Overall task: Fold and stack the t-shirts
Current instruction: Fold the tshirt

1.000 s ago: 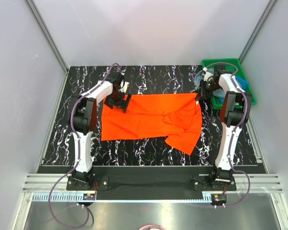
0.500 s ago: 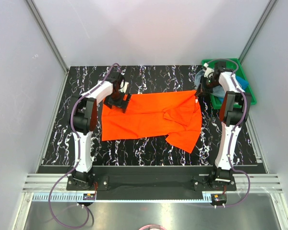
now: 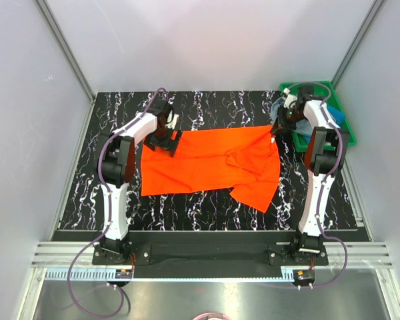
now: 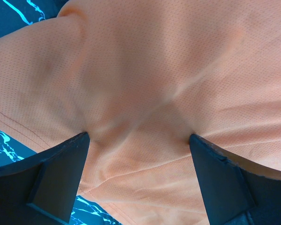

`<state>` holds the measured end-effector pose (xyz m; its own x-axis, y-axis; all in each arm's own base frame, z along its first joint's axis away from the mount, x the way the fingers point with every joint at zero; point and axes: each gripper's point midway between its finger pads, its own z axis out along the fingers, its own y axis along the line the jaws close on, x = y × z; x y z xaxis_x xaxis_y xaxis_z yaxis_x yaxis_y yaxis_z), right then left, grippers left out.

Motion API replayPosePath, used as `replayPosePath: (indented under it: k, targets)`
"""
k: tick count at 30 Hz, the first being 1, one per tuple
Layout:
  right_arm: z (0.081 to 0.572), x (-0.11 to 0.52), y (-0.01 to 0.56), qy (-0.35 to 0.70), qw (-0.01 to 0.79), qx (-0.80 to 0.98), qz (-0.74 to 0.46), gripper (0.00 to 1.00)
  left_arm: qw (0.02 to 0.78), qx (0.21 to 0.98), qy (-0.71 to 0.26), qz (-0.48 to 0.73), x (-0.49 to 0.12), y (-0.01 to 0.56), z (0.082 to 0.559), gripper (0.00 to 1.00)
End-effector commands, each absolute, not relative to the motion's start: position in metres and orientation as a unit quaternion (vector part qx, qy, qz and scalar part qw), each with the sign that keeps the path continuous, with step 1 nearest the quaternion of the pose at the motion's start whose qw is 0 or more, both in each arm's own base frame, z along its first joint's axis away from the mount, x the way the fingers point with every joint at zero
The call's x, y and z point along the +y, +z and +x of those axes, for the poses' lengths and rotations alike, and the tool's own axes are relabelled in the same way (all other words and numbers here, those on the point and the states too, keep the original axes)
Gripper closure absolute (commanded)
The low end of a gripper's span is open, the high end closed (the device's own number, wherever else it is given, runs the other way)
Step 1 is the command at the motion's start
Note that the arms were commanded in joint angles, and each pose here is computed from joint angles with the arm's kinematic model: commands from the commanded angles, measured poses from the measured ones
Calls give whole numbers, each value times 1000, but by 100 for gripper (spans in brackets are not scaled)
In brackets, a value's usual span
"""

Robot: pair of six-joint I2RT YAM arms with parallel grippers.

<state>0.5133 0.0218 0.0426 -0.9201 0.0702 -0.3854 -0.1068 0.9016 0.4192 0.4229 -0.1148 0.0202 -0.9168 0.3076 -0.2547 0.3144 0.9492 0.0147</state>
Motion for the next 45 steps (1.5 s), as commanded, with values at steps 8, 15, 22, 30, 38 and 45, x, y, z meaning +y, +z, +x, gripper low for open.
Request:
replayPosePath:
  k: [8, 15, 22, 30, 38, 45]
  targets:
    - [505, 29, 126, 231, 264, 935, -38, 33, 223, 962, -12, 160, -120, 86, 458, 1]
    - [478, 77, 167, 307, 271, 908, -83, 37, 294, 943, -29, 154, -128, 143, 474, 1]
    - [474, 139, 120, 334, 212, 909, -132, 38, 241, 962, -55, 118, -122, 91, 479, 1]
    - [493, 152, 86, 334, 198, 911, -139, 39, 226, 966, -47, 118, -122, 64, 491, 1]
    - [494, 150, 63, 326, 181, 919, -127, 38, 205, 974, -37, 85, -118, 42, 490, 1]
    - [493, 149, 32, 307, 154, 932, -114, 37, 212, 976, -17, 49, -100, 35, 511, 2]
